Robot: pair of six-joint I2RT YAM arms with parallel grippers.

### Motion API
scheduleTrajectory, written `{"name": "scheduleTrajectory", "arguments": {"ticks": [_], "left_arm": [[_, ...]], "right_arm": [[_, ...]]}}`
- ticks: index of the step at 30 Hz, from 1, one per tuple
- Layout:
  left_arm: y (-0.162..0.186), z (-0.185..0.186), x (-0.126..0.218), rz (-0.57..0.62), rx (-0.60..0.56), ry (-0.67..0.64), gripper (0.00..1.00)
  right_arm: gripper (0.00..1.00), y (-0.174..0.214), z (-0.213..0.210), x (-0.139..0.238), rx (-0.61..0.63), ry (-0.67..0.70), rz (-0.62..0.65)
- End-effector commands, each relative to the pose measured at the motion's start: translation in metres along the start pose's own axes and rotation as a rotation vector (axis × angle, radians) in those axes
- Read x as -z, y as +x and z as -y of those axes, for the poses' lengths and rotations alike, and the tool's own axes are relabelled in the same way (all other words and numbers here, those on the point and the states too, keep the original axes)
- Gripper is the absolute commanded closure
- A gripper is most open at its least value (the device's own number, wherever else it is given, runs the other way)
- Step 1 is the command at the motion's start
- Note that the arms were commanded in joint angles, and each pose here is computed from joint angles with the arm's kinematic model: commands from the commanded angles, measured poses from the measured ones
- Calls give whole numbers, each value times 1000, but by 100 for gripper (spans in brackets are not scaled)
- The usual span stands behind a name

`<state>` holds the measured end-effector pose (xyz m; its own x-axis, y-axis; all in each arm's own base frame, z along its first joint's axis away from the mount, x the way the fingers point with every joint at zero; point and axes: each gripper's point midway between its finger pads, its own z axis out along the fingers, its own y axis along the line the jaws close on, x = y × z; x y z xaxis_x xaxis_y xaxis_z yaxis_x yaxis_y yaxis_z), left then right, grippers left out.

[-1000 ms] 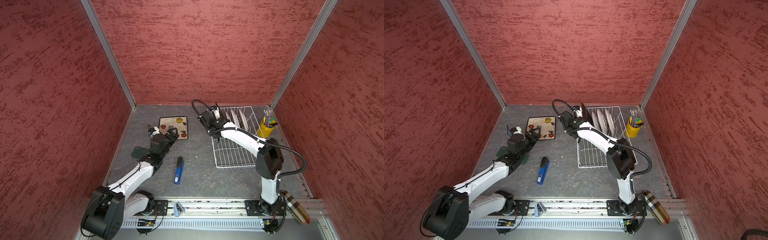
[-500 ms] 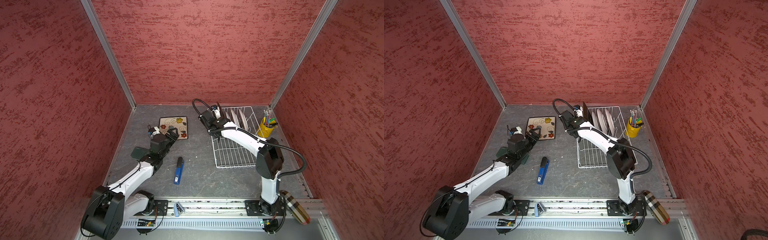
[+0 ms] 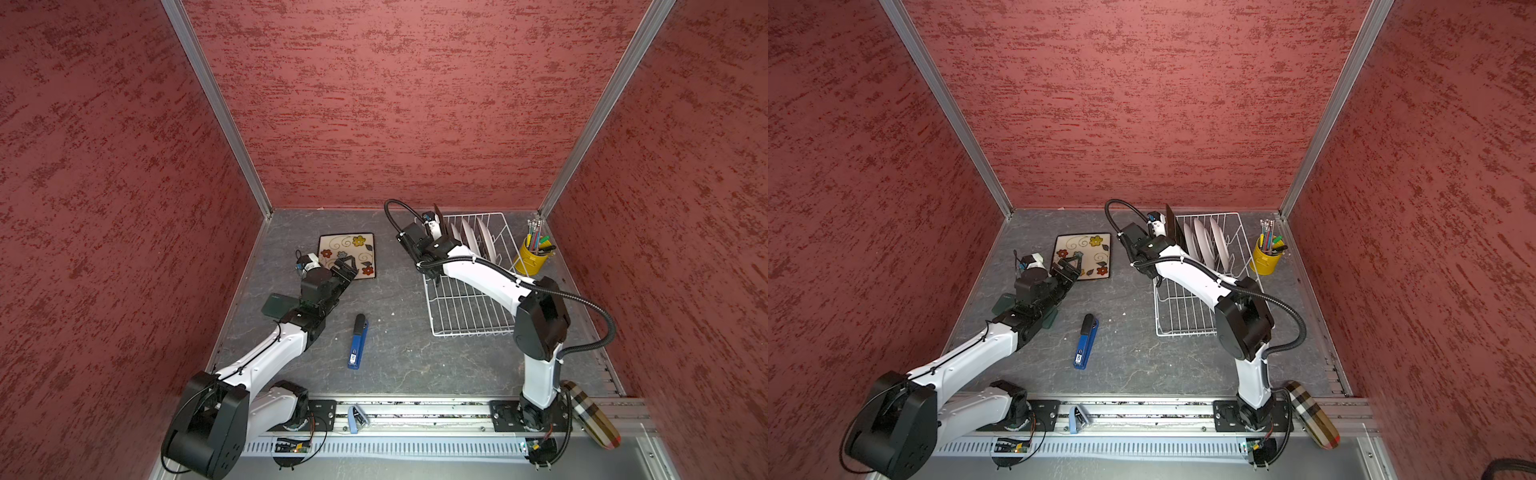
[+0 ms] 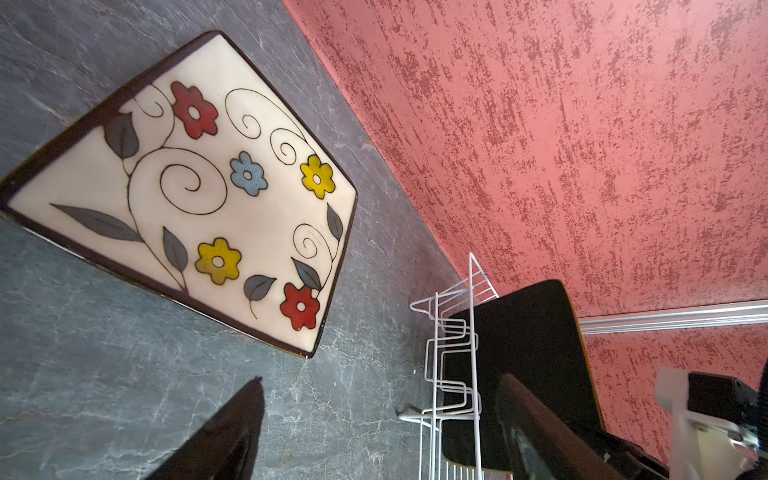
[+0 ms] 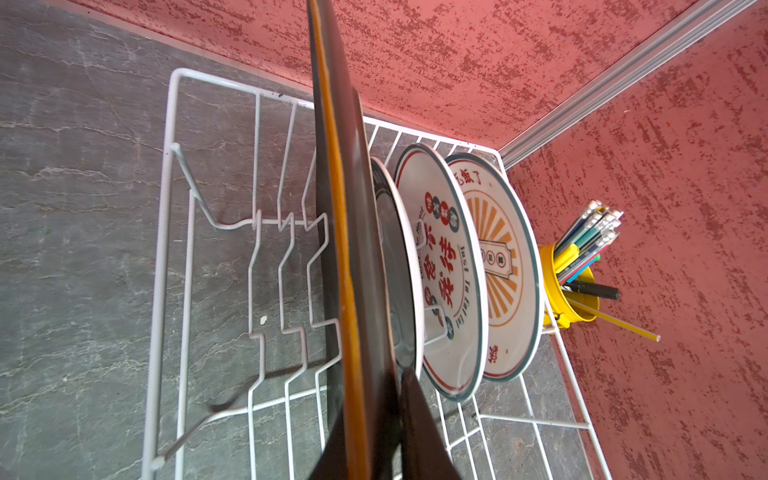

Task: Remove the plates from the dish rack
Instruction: 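Close the right gripper on the dark square plate's rim, then lift the dark square plate up out of the rack with the right gripper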

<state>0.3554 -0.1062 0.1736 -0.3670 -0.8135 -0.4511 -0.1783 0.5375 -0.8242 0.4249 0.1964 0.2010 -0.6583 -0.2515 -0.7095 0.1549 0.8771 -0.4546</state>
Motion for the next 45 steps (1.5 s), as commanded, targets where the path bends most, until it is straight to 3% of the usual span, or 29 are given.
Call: {"name": "scheduleTrajectory", "arguments": {"ticks": [1, 38, 45], "left_arm": [[-1, 4, 0, 7, -7, 15, 13], [0, 7, 1, 15, -29, 14, 13], [1, 10, -1, 4, -25, 36, 13]], "right_arm": [[100, -33, 23, 28, -129, 10, 113], [100, -97, 91, 128, -223, 30, 399], [100, -108, 103, 148, -281, -45, 443]]}}
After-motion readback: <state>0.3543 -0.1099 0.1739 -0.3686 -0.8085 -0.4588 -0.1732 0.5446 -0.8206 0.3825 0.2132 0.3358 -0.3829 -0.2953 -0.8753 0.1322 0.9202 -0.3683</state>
